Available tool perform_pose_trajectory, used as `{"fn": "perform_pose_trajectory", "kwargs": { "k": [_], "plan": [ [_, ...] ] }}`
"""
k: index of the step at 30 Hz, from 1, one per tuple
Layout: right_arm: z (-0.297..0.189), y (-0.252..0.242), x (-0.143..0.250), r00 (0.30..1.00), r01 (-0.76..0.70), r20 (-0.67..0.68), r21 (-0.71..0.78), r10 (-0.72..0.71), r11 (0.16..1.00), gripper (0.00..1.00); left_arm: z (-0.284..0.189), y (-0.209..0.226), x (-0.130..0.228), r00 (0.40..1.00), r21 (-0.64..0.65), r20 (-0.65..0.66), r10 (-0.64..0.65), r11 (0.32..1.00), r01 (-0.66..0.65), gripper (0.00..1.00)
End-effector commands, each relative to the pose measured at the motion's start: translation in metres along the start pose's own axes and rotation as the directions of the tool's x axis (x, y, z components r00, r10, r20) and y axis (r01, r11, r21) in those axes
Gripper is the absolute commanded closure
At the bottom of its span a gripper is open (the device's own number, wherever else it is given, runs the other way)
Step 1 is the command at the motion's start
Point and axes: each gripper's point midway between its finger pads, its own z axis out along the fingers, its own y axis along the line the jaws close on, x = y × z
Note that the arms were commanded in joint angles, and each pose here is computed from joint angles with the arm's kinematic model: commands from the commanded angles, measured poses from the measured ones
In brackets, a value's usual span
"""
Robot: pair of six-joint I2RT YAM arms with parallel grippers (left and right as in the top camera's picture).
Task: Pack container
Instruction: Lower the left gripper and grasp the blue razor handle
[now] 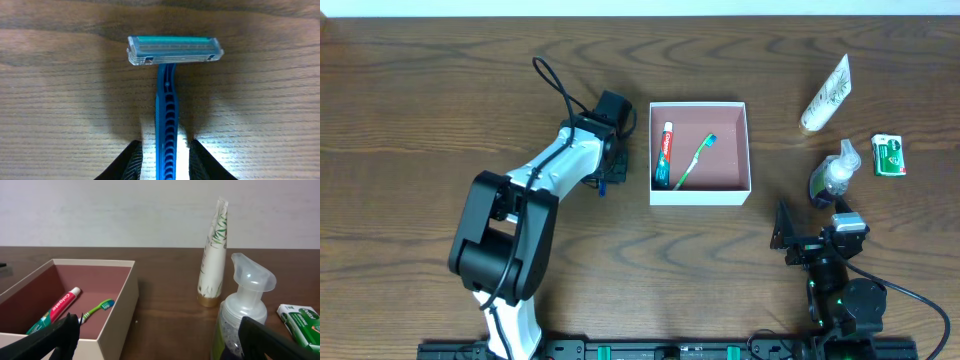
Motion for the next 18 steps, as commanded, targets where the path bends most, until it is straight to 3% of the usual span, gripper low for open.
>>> {"fn": "perform_pose_trajectory", "kwargs": {
  "k": [1,11,16,18],
  "plan": [
    [-0.0001,-0.0006,0.0011,1.000,0.012,-0.002,0.003,-0.012,1.000,0.01,0.0110,-0.0004,0.0076,0.999,0.008,-0.038,0.012,1.000,-0.012,0.68],
    [-0.0001,-0.0006,0.0011,1.000,0.012,-0.002,0.003,-0.012,1.000,0.01,0.0120,-0.0048,0.0066,0.999,0.032,-0.036,0.011,0.999,-0.010,0.69],
    [-0.0001,-0.0006,0.0011,1.000,0.012,-0.002,0.003,-0.012,1.000,0.01,0.0119,-0.0048,0.0065,0.999,0.032,-0.036,0.011,0.999,-0.010,0.92],
    [-0.0001,-0.0006,0.0011,1.000,0.012,-0.002,0.003,-0.012,1.000,0.01,0.0119,-0.0044,0.0062,0.999,0.032,-0.035,0.010,0.999,-0.009,0.94]
  ]
}}
